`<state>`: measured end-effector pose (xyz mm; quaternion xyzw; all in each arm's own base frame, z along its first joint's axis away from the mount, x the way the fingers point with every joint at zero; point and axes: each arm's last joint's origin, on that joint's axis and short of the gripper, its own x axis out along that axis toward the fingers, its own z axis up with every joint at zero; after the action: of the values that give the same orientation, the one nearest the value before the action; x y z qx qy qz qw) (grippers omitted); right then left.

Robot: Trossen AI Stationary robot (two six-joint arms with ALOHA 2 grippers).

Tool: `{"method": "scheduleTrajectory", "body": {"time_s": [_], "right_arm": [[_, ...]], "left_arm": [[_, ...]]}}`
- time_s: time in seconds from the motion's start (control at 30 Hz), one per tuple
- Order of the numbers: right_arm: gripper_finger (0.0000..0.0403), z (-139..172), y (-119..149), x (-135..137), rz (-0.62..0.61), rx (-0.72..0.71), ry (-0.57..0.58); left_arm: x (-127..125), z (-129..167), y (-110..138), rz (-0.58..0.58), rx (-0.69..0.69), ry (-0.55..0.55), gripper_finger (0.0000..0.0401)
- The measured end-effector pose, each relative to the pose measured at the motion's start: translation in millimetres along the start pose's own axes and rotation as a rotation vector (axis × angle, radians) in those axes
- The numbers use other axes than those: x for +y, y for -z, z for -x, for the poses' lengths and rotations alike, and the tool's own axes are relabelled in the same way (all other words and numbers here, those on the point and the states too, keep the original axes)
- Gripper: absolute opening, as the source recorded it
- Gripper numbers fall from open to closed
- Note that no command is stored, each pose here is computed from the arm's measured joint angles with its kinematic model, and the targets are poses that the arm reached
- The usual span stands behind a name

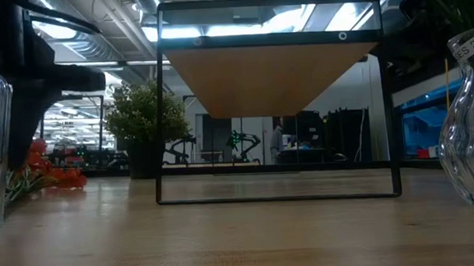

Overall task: Pick and place flowers into a vace then onto a shelf
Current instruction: Put the orange flowers into the left transparent flower vase

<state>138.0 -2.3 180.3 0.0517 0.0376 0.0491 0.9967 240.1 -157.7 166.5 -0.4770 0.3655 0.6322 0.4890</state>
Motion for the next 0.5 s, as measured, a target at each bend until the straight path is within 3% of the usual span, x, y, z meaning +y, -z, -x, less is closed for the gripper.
{"method": "scheduleTrajectory", "body": {"time_s": [0.5], "right_arm": [[0.0000,0.0,0.0,0.0,-0.004,0.000,0.000]], "left_arm": [[1.1,-10.5,-0.4,0.009,-0.017,0.024,0.0175]]}}
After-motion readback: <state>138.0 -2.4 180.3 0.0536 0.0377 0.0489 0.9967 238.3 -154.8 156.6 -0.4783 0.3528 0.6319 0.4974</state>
